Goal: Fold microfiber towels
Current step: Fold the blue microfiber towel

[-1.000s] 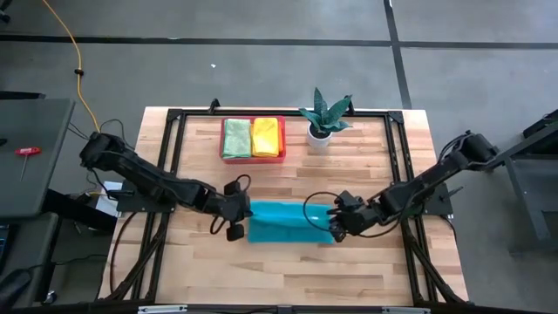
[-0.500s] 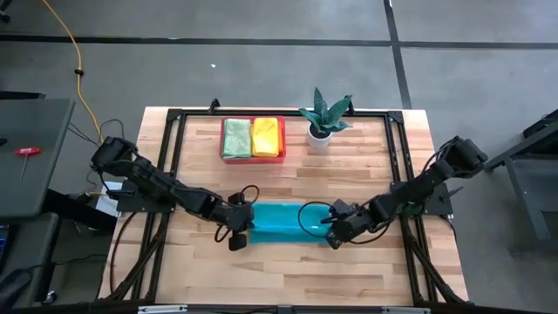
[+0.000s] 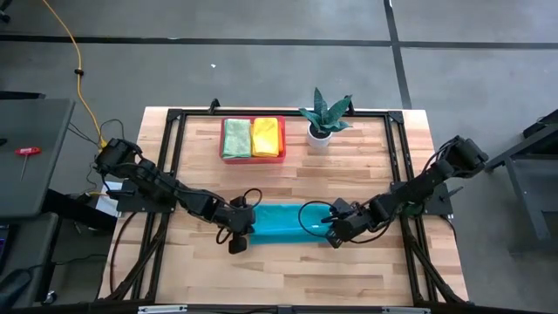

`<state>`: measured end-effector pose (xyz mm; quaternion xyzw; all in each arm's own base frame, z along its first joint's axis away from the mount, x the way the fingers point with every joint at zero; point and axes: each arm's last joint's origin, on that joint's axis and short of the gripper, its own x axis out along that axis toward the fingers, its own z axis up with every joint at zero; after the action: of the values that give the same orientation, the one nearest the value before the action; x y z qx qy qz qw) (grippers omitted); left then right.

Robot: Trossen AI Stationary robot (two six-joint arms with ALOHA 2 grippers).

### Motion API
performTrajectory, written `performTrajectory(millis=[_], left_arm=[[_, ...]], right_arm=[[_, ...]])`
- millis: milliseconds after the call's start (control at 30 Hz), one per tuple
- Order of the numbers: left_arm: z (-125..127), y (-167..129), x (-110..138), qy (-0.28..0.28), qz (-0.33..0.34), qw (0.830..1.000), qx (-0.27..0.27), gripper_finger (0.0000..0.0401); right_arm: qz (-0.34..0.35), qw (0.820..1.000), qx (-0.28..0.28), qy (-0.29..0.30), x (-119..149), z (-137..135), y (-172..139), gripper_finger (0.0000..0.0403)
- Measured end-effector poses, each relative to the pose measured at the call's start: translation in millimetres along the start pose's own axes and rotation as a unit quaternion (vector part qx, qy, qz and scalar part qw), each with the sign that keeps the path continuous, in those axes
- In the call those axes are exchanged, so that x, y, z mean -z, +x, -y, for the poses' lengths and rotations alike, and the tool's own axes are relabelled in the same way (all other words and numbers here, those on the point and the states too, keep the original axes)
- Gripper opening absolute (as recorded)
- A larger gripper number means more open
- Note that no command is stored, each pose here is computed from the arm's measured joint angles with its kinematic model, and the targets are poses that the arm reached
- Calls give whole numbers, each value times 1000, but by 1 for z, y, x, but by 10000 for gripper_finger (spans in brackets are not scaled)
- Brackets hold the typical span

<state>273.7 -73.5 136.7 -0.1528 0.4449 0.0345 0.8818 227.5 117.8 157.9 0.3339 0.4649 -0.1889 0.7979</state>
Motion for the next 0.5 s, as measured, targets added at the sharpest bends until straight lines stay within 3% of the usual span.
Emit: performTrajectory(millis=[333,500], left_arm=[[1,0,-2,-2,11,1000,7,22],[5,0,-5,-2,17,999,46,43]], right_arm=[[-5,1000,-4,0,0,-1,0,7],[-49,998,-38,-14,2,-5,0,64]])
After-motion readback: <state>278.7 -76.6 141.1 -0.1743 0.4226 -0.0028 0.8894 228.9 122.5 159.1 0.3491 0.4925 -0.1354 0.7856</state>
